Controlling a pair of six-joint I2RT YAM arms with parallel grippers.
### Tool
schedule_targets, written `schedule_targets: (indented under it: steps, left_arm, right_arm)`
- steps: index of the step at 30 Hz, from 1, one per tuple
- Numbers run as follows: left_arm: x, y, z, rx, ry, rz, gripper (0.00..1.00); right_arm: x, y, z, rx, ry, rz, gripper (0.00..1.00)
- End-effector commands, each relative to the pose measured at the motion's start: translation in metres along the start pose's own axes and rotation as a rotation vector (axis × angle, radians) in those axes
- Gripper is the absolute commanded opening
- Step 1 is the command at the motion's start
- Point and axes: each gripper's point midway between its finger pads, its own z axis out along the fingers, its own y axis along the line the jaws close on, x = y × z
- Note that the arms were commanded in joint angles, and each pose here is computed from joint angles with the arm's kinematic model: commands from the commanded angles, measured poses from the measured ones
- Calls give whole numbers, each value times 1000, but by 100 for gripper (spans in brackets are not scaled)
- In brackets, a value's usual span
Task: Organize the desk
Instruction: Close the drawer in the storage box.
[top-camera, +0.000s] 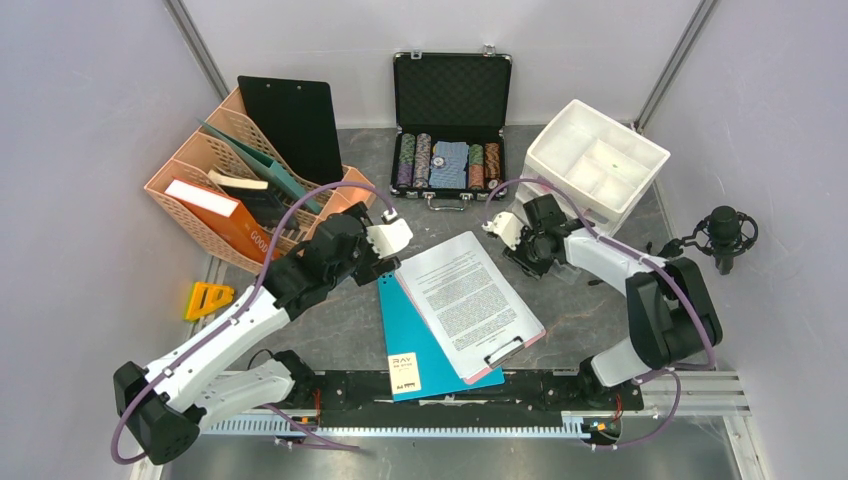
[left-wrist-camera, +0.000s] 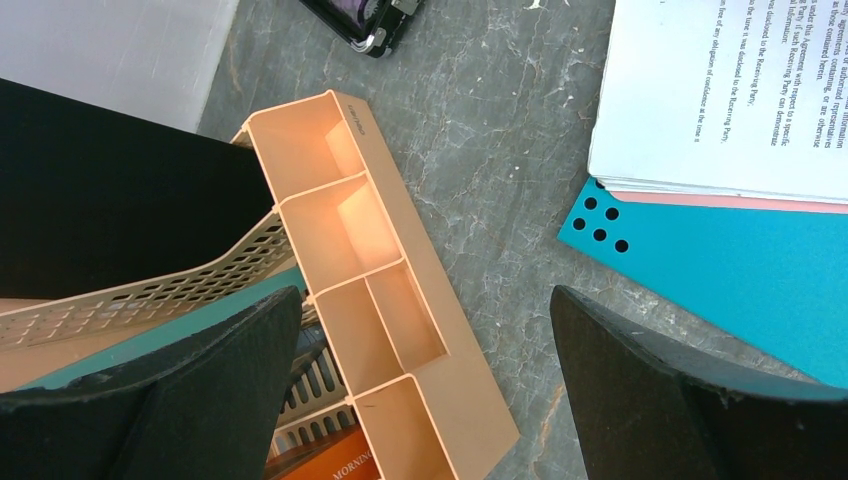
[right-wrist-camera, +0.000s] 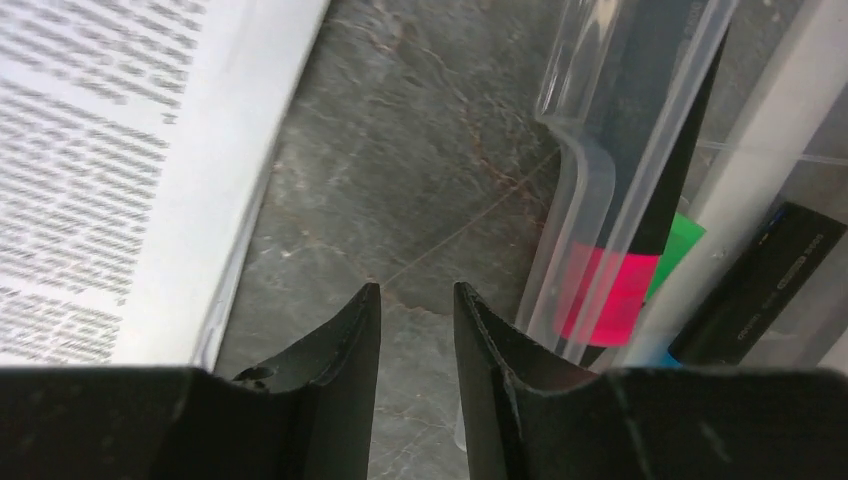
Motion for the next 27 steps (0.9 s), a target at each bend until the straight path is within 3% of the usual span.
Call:
schedule_targets:
  steps: [1,15,27]
  left_arm:
    - [-5,6,-5,-23,-35,-7,100]
    - [-2,2,-2,-20,-37,-5,100]
    - [-1,3,-1,-29,-37,4,100]
  right_arm:
    - [-2,-47,-4,201,50,-6,38]
    - [10,-102,-21,386,125,-59,38]
    - [48,-91,-24,361,228,-190,38]
